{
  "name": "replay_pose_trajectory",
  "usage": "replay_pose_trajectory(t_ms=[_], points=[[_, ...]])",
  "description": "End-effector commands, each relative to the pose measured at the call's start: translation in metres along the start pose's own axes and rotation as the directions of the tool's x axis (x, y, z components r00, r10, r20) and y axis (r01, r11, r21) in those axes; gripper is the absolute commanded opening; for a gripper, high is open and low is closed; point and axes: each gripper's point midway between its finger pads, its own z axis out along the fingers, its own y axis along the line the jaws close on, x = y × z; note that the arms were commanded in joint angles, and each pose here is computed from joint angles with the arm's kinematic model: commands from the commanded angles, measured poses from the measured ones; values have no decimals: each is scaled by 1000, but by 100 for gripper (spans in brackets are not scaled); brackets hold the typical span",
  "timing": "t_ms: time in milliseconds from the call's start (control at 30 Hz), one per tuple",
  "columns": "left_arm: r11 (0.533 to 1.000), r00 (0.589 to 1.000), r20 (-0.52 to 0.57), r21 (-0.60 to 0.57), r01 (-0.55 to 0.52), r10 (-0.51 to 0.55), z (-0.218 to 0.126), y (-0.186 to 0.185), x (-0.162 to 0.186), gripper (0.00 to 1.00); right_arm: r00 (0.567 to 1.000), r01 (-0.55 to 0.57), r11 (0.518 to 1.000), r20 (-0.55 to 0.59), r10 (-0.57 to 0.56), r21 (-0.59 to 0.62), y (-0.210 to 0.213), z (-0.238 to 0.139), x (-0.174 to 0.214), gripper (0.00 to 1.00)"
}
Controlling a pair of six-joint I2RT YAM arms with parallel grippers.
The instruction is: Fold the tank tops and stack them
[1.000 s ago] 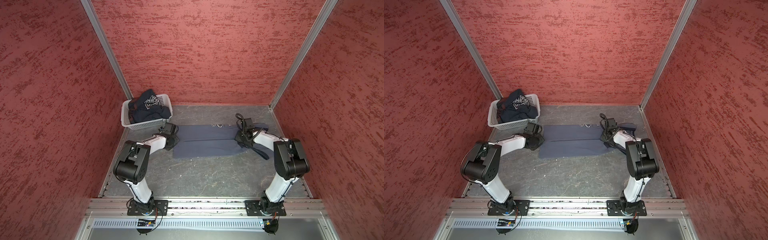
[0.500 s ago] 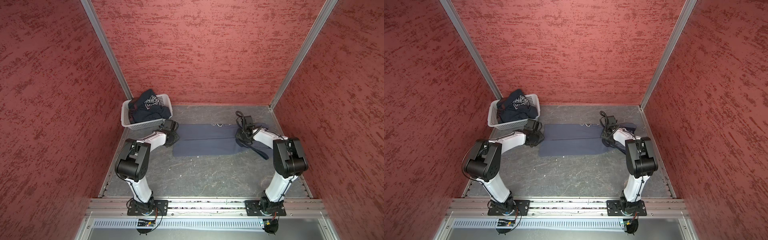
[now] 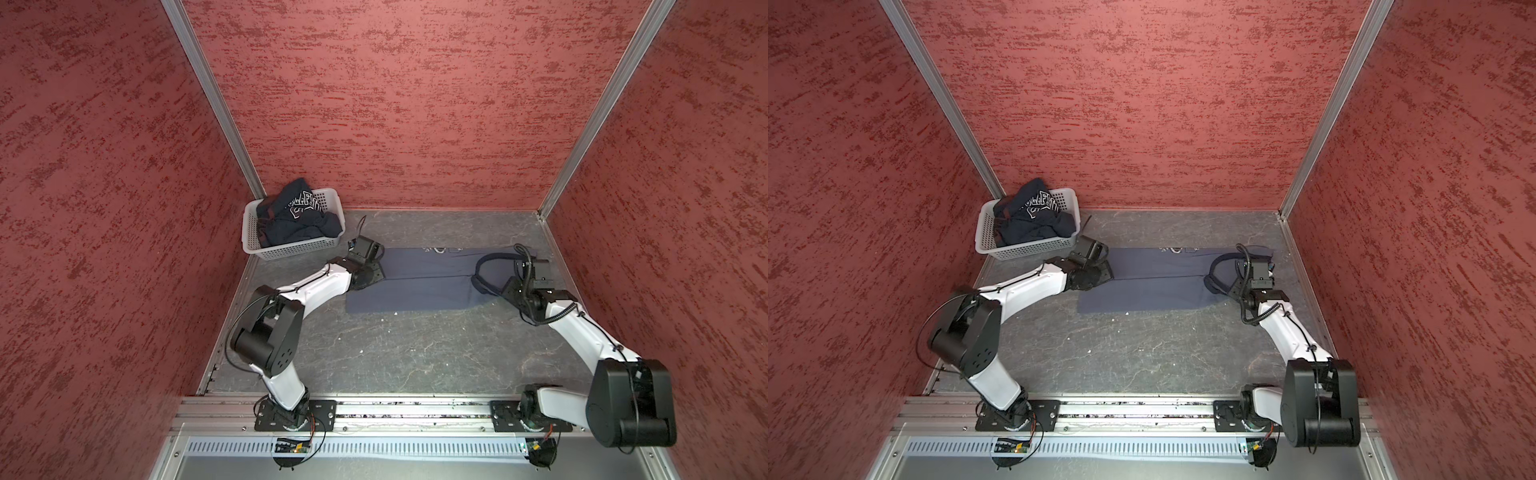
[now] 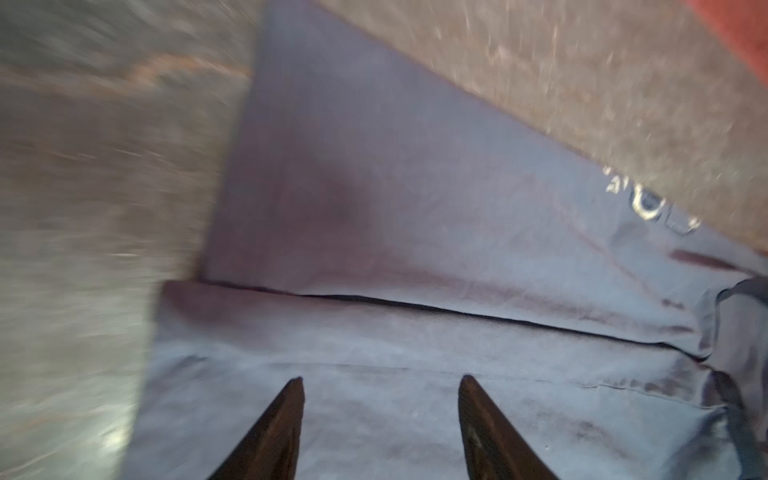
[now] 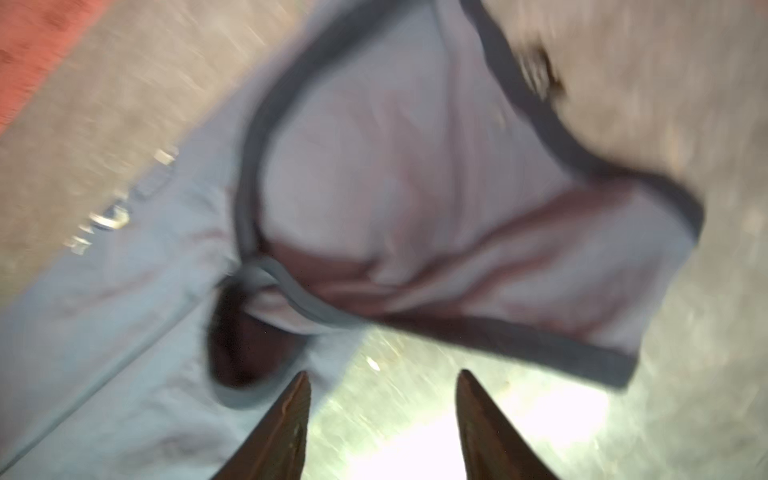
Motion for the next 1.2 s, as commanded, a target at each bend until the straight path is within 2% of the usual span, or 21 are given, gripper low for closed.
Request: replay_pose_trajectory(t_ms=[0, 233, 433, 633, 733, 967, 1100, 1167], points=[[999, 999, -41, 31, -28, 29, 18, -12, 9, 60, 996, -81, 996, -28, 80, -33, -5, 6, 10, 54], [1000, 996, -94, -16, -5, 3, 46, 8, 21, 60, 987, -151, 984, -37, 154, 91, -42, 22, 20, 49], [996, 992, -103, -59, 65, -71, 56, 46, 28, 60, 986, -168, 970, 30, 166, 177, -62, 28, -7, 48], [994, 992, -99, -86, 69, -78, 50, 66, 38, 59, 986, -151, 966, 108, 130, 211, -57, 22, -43, 48], [994, 992, -96, -87, 72, -80, 46, 72, 43, 59, 987, -138, 970, 110, 117, 201, -50, 26, -54, 48], [992, 992, -84, -98, 83, -91, 36, 83, 50, 59, 993, -114, 967, 58, 104, 227, -46, 42, -57, 46], [989, 992, -72, -112, 92, -101, 32, 90, 52, 59, 992, -117, 966, 68, 103, 231, -50, 28, -53, 47], [988, 992, -71, -121, 97, -106, 30, 94, 55, 59, 989, -129, 963, 99, 108, 238, -53, 11, -54, 52]])
